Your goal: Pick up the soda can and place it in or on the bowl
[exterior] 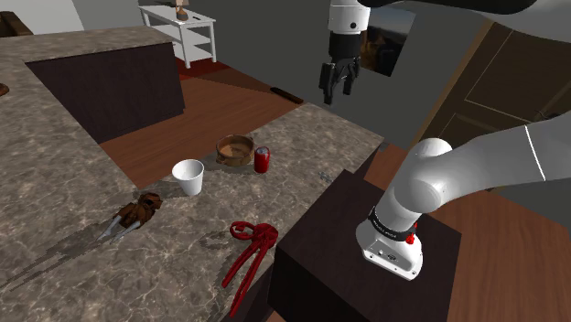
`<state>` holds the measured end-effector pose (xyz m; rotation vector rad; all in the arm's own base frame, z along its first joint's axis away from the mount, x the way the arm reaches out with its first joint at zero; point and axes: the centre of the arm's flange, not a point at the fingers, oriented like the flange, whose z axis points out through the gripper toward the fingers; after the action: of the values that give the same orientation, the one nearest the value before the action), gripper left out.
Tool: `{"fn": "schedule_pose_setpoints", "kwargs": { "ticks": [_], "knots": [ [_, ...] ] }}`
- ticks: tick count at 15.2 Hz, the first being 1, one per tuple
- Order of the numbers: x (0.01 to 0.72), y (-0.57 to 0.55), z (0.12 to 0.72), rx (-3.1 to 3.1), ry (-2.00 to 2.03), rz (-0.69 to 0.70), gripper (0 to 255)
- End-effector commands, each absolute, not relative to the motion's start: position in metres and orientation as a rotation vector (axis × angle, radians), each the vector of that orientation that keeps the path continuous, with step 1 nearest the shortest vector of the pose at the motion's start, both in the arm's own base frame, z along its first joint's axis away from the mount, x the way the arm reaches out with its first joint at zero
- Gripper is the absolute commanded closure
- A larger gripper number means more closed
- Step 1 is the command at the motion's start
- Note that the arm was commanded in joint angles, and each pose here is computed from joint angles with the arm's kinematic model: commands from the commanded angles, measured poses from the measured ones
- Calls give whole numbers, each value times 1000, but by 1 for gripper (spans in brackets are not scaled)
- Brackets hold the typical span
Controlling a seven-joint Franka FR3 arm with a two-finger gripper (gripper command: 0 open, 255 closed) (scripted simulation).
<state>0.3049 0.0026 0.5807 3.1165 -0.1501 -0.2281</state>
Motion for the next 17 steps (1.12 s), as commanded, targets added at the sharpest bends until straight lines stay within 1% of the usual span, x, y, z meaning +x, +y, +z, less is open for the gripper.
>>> {"fn": "schedule_pose_setpoints", "kwargs": {
  "ticks": [1,17],
  "knots": [
    [305,3,581,3117,-150,-228,0],
    [414,-18,409,3128,-170,-128,0]
  ]
}}
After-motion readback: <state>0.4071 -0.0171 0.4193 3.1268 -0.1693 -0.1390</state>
